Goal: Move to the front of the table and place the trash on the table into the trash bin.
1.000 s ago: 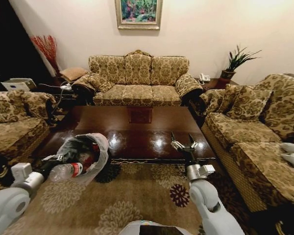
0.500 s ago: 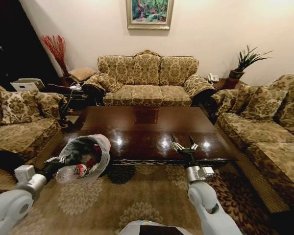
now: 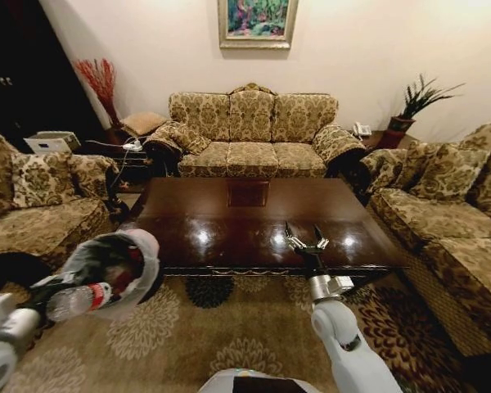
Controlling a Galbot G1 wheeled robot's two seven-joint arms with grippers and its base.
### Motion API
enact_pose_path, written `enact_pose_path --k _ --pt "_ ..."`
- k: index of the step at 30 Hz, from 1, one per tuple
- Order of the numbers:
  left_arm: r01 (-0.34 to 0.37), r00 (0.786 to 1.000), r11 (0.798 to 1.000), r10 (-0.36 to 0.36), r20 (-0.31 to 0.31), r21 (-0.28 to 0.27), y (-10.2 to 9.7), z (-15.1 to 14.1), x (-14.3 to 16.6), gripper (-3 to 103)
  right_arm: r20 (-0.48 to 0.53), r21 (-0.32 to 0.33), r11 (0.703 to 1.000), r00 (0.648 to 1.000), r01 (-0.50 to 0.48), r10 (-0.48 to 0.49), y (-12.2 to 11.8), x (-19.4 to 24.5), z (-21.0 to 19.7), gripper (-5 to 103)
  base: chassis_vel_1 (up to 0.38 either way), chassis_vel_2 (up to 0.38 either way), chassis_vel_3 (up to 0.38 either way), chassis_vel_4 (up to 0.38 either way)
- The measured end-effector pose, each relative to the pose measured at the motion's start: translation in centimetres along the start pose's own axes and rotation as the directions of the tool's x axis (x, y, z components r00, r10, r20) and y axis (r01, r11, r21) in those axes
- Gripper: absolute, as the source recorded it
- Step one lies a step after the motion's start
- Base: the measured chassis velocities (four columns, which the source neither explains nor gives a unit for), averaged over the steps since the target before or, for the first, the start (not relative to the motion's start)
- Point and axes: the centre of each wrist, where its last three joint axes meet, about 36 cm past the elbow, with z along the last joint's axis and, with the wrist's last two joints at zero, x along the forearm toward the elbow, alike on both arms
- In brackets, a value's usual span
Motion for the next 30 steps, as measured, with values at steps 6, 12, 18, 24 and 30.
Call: enact_pose_path --k 6,12,18,24,30 --pt "0.100 0.992 0.993 -0.094 -0.089 0.066 1.8 3.4 1.3 2 0.015 -0.011 1.000 1.000 -0.001 0.001 -0.3 -0.2 0.1 100 0.016 0.018 -0.007 0.002" --pt "0.201 0.967 0.973 -0.177 -0.184 0.116 2.9 7.8 3.4 2 0.022 -0.012 1.000 1.000 -0.017 0.017 -1.3 0.1 1.1 100 0.000 0.000 0.000 0.000" --pt "0.250 0.943 0.954 -0.200 -0.267 0.167 1.8 12.4 3.7 2 0.009 -0.012 1.000 1.000 -0.013 0.013 -1.3 0.6 1.4 100 0.000 0.000 0.000 0.000" --pt "0.278 0.928 0.941 -0.211 -0.308 0.192 0.8 15.6 3.5 2 0.012 0.006 1.000 1.000 0.004 -0.004 -1.2 0.2 0.5 100 0.000 0.000 0.000 0.000" --pt "0.293 0.921 0.934 -0.219 -0.322 0.203 0.5 17.6 3.3 2 0.015 0.014 1.000 1.000 0.003 -0.003 -0.7 0.0 0.0 100 0.000 0.000 0.000 0.000"
